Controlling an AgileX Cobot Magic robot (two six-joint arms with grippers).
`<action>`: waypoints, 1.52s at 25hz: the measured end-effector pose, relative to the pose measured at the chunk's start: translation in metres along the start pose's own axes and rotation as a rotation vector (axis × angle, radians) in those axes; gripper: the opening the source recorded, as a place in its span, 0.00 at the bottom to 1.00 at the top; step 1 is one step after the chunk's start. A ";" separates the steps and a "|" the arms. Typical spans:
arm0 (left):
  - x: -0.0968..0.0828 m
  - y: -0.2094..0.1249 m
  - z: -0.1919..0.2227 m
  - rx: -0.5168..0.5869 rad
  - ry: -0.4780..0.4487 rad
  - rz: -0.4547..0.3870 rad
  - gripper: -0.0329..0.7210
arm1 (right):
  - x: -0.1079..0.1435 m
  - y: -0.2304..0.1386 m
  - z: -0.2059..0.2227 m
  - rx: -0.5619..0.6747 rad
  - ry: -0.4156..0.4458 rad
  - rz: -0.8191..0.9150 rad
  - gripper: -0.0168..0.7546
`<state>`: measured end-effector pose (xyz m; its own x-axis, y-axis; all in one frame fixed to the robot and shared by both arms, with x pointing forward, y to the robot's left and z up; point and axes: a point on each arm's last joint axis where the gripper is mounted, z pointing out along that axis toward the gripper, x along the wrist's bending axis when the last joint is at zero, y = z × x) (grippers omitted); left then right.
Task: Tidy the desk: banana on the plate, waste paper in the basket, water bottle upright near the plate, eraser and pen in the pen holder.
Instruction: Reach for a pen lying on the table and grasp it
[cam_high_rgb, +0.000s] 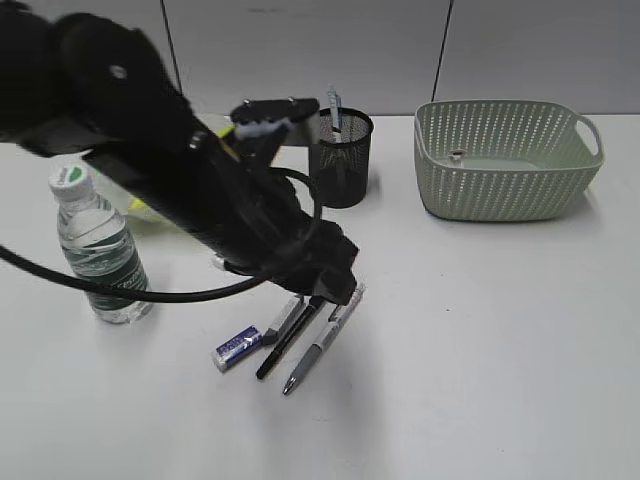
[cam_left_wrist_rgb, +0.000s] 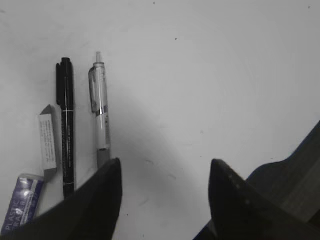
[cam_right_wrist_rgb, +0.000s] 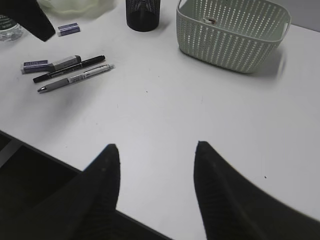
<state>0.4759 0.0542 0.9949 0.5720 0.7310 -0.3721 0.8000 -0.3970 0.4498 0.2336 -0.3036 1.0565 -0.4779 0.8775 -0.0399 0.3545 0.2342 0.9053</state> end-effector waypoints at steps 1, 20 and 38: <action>-0.002 0.005 0.008 0.023 0.011 -0.005 0.60 | 0.000 0.000 0.000 0.000 0.000 0.000 0.53; 0.016 0.029 0.096 0.292 0.221 0.000 0.60 | 0.000 0.000 0.000 0.000 0.000 0.001 0.53; 0.021 0.015 0.127 0.333 0.227 -0.002 0.48 | 0.000 0.000 0.000 0.000 0.000 0.001 0.52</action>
<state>0.5231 -0.0073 0.8910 0.5459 0.8211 -0.1667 0.8372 -0.5267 0.1475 0.2336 -0.3036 1.0565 -0.4777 0.8777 -0.0386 0.3551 0.2331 0.9053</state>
